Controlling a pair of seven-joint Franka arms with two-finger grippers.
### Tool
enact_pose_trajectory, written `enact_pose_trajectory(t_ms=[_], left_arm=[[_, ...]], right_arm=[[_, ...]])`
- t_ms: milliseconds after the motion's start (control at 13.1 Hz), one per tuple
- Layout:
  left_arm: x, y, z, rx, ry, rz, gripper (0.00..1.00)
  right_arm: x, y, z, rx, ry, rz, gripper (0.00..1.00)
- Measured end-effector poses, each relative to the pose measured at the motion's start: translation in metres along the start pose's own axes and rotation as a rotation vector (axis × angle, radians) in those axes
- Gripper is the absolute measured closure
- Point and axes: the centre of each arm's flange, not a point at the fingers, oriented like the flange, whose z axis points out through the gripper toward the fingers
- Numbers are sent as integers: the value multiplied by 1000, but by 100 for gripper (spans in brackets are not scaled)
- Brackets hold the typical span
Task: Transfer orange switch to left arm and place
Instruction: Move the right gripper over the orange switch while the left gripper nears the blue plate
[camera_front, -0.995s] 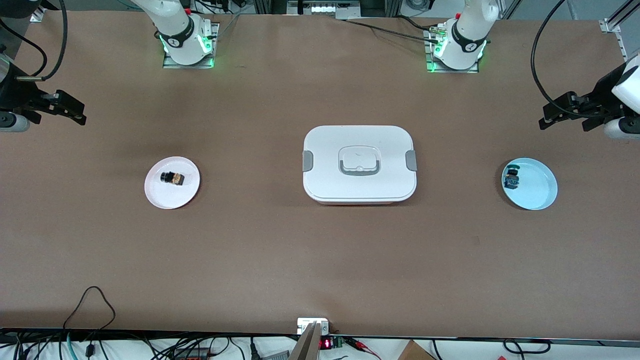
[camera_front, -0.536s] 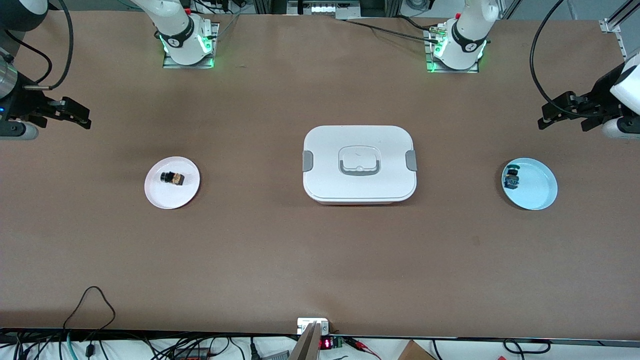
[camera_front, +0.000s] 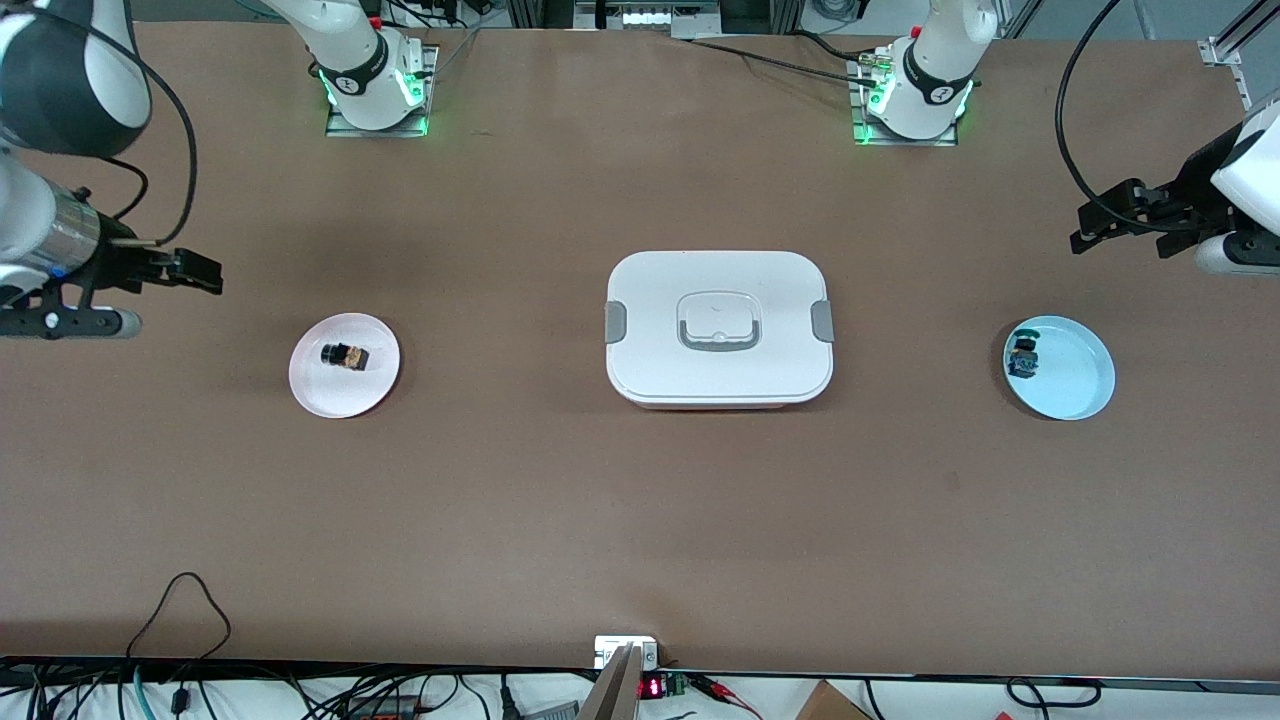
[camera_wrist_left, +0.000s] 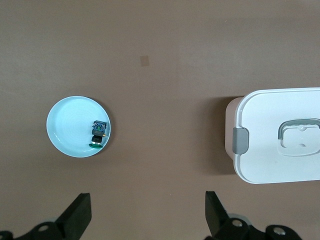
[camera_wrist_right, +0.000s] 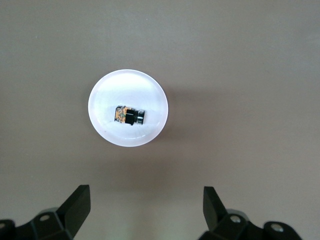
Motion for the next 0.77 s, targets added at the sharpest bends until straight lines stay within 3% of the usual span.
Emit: enact_pose_trajectory(t_ms=[230, 766], left_arm=[[0, 0, 0, 0, 0, 1, 0], [0, 7, 0, 0, 0, 13, 0]], right_arm=[[18, -3, 27, -4, -10, -4, 0], [30, -16, 98, 34, 38, -5, 0]])
